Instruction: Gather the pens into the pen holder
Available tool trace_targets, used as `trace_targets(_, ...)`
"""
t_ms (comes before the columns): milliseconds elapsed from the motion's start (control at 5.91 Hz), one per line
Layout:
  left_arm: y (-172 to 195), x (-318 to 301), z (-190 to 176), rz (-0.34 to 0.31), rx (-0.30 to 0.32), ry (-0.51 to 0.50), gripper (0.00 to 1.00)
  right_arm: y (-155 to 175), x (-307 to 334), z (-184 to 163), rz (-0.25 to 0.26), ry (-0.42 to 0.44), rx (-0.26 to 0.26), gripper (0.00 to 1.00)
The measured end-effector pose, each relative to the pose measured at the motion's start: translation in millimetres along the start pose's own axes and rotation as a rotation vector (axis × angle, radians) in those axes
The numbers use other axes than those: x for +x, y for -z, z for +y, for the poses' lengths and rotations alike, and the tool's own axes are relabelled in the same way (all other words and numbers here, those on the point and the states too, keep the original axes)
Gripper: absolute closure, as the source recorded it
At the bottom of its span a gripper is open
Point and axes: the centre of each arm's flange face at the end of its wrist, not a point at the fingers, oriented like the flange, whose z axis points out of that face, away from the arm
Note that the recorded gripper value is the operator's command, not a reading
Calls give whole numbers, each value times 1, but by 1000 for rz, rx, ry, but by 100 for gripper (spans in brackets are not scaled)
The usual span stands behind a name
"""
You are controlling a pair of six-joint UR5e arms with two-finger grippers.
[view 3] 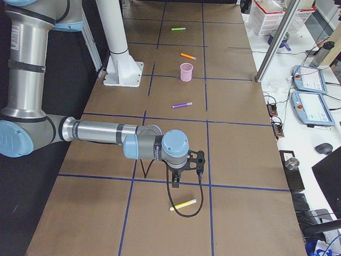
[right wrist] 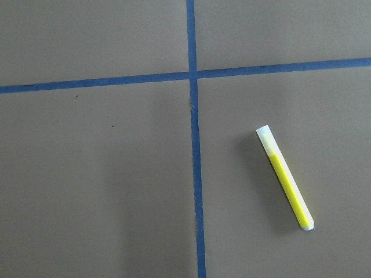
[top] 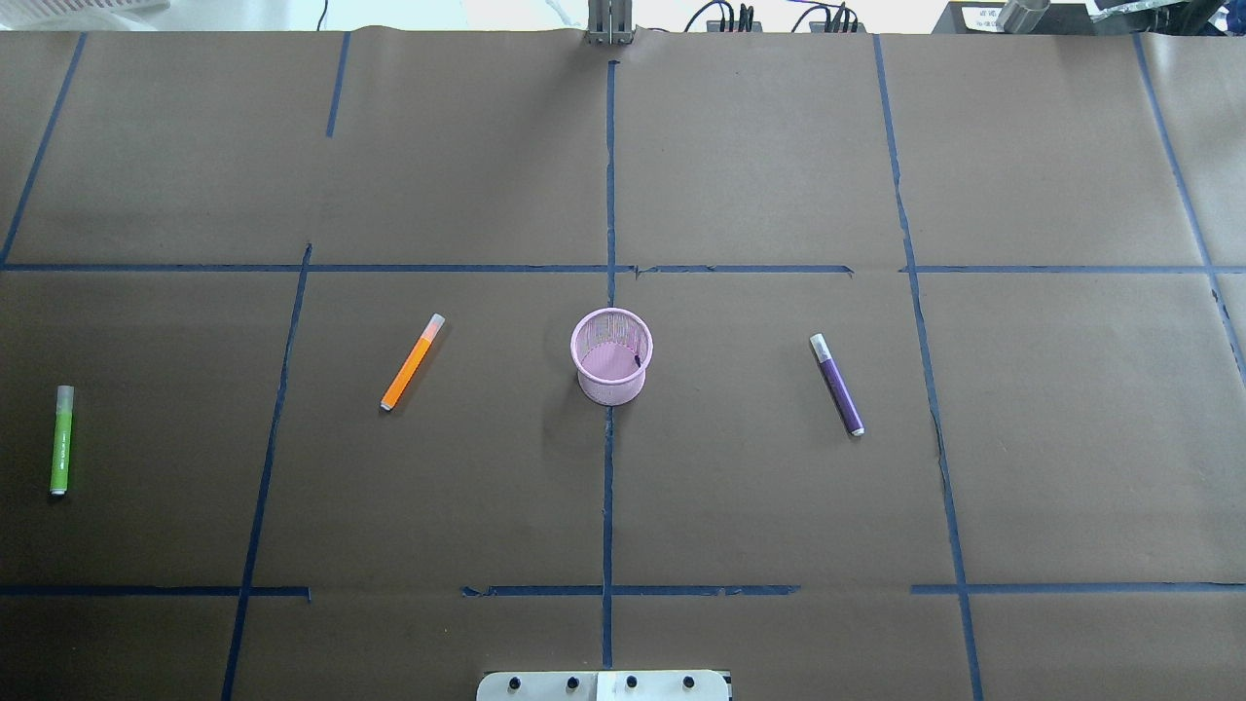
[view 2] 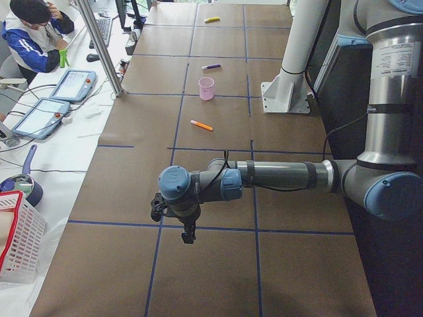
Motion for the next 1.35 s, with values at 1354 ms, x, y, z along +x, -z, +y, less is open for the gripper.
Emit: trace_targets(1354,-28,126,-36,86,172,22,0,14,-17,-4,1,39,30,0)
